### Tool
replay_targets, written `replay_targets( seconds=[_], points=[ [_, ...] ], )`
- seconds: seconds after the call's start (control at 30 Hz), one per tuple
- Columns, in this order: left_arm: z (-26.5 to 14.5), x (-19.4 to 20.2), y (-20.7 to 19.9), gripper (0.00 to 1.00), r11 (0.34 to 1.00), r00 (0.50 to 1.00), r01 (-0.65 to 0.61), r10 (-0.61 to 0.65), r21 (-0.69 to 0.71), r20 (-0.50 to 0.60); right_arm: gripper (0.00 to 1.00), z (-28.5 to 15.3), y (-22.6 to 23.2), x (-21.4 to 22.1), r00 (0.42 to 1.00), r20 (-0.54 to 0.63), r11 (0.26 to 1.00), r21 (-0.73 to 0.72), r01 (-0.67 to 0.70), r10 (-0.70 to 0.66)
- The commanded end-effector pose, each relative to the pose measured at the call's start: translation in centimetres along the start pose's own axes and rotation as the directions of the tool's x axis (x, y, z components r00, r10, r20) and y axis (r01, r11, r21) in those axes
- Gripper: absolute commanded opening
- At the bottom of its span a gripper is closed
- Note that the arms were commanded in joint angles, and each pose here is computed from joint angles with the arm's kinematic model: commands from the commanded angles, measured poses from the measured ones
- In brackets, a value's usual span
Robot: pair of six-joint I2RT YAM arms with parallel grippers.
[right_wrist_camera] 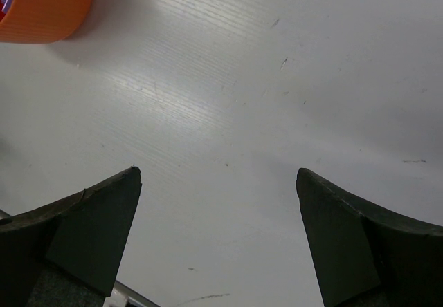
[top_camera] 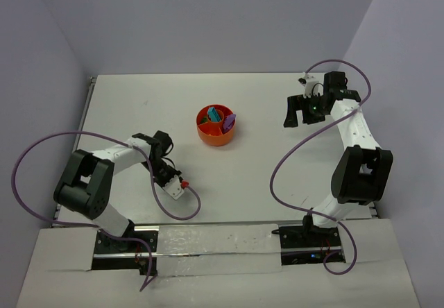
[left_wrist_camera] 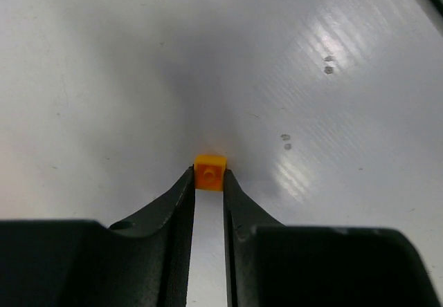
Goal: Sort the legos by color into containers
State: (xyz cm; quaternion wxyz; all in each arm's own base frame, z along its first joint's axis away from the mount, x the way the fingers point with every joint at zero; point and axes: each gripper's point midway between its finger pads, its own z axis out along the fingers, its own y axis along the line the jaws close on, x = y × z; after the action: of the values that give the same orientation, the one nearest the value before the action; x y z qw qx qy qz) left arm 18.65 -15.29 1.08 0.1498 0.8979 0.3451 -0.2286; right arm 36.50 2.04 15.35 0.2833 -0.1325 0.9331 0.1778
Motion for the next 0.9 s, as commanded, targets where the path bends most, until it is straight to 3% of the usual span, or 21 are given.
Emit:
replay_targets(
  seconds=[0.0, 0.13, 0.27, 0.4, 0.5, 0.63, 0.87],
  points=[
    [-2.2, -1.5, 5.7, 0.06, 0.974, 0.986, -0.163, 0.166, -0.157, 0.006, 1.00, -0.9, -0.2, -1.6, 0.999, 0.042, 1.000, 0.013, 0.011, -0.012],
    [-5.1, -4.1, 11.4, 0.00, 0.940, 0.994, 0.008, 0.028, -0.340, 0.101, 1.00, -1.0, -0.2, -1.8, 0.999, 0.052, 1.000, 0.013, 0.008, -0.009],
    [-9.4, -6.4, 18.5, 0.00, 0.801, 0.957, 0.272, -0.168, -0.533, 0.237, 1.00, -1.3, 0.0, -2.3, 0.996, 0.085, 1.000, 0.019, 0.013, -0.014],
    [-13.1, -7.3, 24.1, 0.00, 0.619, 0.846, 0.530, -0.343, -0.580, 0.408, 1.00, -1.6, -0.2, -3.3, 0.992, 0.122, 0.999, 0.031, 0.015, -0.018],
    [-14.9, -7.7, 26.6, 0.00, 0.533, 0.774, 0.633, -0.404, -0.561, 0.488, 1.00, -1.5, -0.3, -3.7, 0.992, 0.125, 0.999, 0.034, 0.013, -0.017],
    [-14.3, -6.2, 27.9, 0.00, 0.481, 0.725, 0.688, -0.474, -0.543, 0.499, 1.00, -1.4, -0.5, -4.1, 0.992, 0.126, 0.999, 0.033, 0.016, -0.020],
    [-13.2, -6.0, 26.4, 0.00, 0.533, 0.766, 0.643, -0.453, -0.550, 0.457, 1.00, -1.2, -0.8, -4.2, 0.993, 0.118, 0.999, 0.037, 0.016, -0.020]
  ],
)
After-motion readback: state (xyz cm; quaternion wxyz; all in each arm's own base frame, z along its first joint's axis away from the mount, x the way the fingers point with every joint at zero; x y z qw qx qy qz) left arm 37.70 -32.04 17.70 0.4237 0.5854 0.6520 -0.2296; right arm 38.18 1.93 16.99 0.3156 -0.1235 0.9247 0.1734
